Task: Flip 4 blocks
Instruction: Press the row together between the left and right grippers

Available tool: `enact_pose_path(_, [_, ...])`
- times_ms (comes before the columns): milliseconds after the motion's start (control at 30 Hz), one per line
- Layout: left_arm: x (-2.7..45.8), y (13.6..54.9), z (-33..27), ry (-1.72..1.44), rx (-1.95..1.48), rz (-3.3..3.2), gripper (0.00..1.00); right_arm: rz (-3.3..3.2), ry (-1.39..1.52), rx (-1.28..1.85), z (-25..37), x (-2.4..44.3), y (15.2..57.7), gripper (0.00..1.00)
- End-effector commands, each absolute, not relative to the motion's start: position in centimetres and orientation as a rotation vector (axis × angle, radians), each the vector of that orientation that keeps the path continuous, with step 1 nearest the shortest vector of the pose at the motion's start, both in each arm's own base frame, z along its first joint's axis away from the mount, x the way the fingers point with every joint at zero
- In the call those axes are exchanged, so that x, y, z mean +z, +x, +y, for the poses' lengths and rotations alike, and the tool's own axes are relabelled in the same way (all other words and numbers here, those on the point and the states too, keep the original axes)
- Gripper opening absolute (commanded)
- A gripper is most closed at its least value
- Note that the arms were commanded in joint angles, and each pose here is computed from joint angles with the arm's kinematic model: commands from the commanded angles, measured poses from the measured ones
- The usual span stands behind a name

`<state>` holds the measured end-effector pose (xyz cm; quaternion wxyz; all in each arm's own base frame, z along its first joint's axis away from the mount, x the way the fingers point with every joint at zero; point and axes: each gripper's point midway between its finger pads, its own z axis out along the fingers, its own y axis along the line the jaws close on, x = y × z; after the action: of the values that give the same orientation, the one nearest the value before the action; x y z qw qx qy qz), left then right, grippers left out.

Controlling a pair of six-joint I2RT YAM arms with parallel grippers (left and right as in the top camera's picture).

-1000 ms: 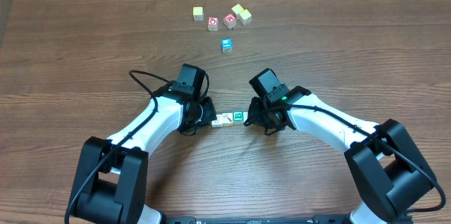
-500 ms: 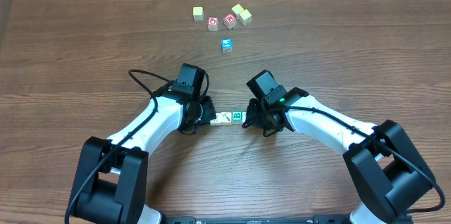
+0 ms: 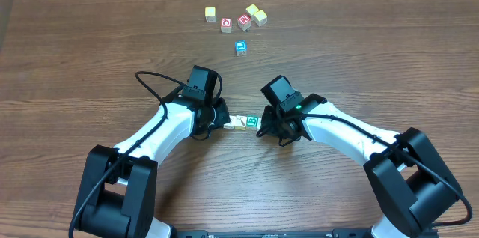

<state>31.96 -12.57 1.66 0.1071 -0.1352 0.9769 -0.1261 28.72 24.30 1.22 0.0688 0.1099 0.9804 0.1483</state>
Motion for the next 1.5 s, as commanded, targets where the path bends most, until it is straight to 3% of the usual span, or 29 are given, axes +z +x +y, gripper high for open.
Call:
enact_pose_path(0, [1.2,31.6,-12.9,-0.38,-0.384,2.893,0.04,2.963,0.364,0.479,25.3,1.1,27.9,0.04])
enact_pose_path(967, [-0.1,33.1,-12.5,-0.383,-0.329,2.854,0.04,3.014,0.68,0.54,25.7,1.0,26.4,0.04])
enact_pose_path(1467, [0.3,34.2,-13.0,-0.324,-0.359,2.808,0.04,3.009,0.671,0.549,25.9,1.1,26.6,0.04])
